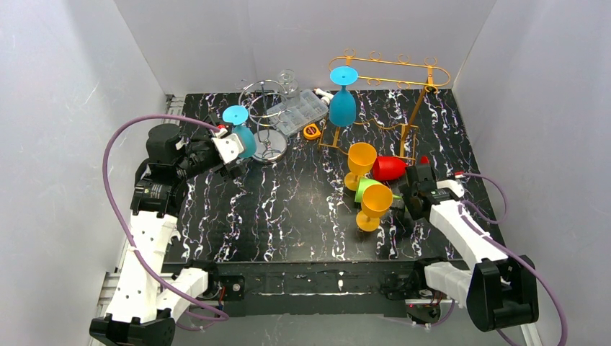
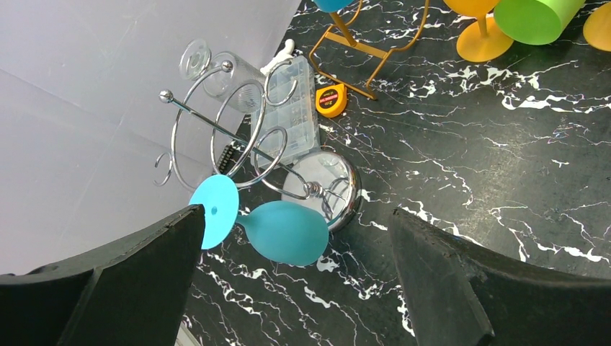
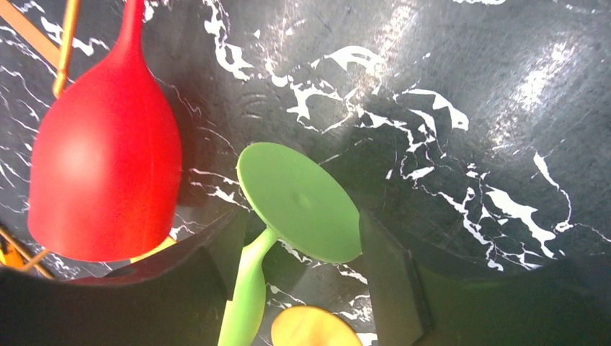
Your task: Place the wine glass upside down on the wine glass rack
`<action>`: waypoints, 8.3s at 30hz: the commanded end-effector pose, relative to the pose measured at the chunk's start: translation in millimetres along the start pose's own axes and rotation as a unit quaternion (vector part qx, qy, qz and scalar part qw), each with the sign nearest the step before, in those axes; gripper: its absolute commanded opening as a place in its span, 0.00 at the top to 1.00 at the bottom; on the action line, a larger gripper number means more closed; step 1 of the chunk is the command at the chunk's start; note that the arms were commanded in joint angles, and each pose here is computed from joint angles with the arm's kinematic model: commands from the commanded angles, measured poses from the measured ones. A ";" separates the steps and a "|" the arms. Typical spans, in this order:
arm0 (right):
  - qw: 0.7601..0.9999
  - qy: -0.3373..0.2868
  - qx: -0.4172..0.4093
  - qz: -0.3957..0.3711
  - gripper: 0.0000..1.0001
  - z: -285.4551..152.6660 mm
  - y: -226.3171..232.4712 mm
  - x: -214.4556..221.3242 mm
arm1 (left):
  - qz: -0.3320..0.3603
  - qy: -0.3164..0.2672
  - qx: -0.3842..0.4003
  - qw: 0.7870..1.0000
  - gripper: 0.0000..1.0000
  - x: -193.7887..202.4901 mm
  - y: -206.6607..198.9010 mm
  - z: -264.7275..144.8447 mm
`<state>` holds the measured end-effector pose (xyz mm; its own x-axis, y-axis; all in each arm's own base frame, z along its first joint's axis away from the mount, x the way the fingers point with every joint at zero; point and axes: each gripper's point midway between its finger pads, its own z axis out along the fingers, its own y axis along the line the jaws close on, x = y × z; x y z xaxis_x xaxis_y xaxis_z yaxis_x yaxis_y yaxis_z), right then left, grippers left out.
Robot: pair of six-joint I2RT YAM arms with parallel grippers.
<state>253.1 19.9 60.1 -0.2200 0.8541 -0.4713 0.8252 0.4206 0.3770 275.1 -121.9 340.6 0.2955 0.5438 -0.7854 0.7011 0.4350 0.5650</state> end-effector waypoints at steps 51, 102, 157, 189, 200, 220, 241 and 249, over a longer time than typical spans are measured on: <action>0.939 -0.116 -0.198 -0.256 0.99 -115.4 72.6 -92.9 | 0.031 -0.038 -0.007 0.999 0.02 -39.8 5.5 -20.2; 0.127 -0.257 -0.698 -0.656 0.99 -506.4 232.7 139.3 | -0.038 -0.129 0.155 0.979 0.02 -138.7 -30.3 -65.5; 0.398 0.076 -0.793 -0.454 0.02 -431.8 247.3 193.8 | 0.313 -0.236 -0.075 0.917 1.00 -176.4 28.7 -73.6; 0.466 0.000 -0.798 -0.382 0.44 -419.6 256.9 117.3 | 0.271 -0.222 -0.094 0.932 0.02 -170.0 39.5 -70.6; 0.676 -0.275 -0.549 -0.406 0.42 -297.6 231.5 -39.9 | 0.178 -0.161 -0.111 0.964 0.02 -130.7 56.4 -50.1; 0.759 -0.269 -0.481 -0.347 0.46 -159.5 244.8 -74.4 | 0.089 -0.084 -0.085 0.989 0.02 -50.3 51.8 -0.2; 0.780 -0.274 -0.470 -0.309 0.46 -128.3 258.7 -107.0 | 0.100 -0.074 -0.063 0.990 0.02 -38.5 38.0 2.4; 0.784 -0.268 -0.472 -0.301 0.47 -118.5 263.8 -110.0 | 0.100 -0.072 -0.062 0.990 0.02 -36.4 37.0 3.3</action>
<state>423.6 73.8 266.4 -0.0724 0.2345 -0.9694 -0.1212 0.9627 0.2419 297.0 -125.0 391.6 0.5074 0.5312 -0.6785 0.5272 0.4314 0.7320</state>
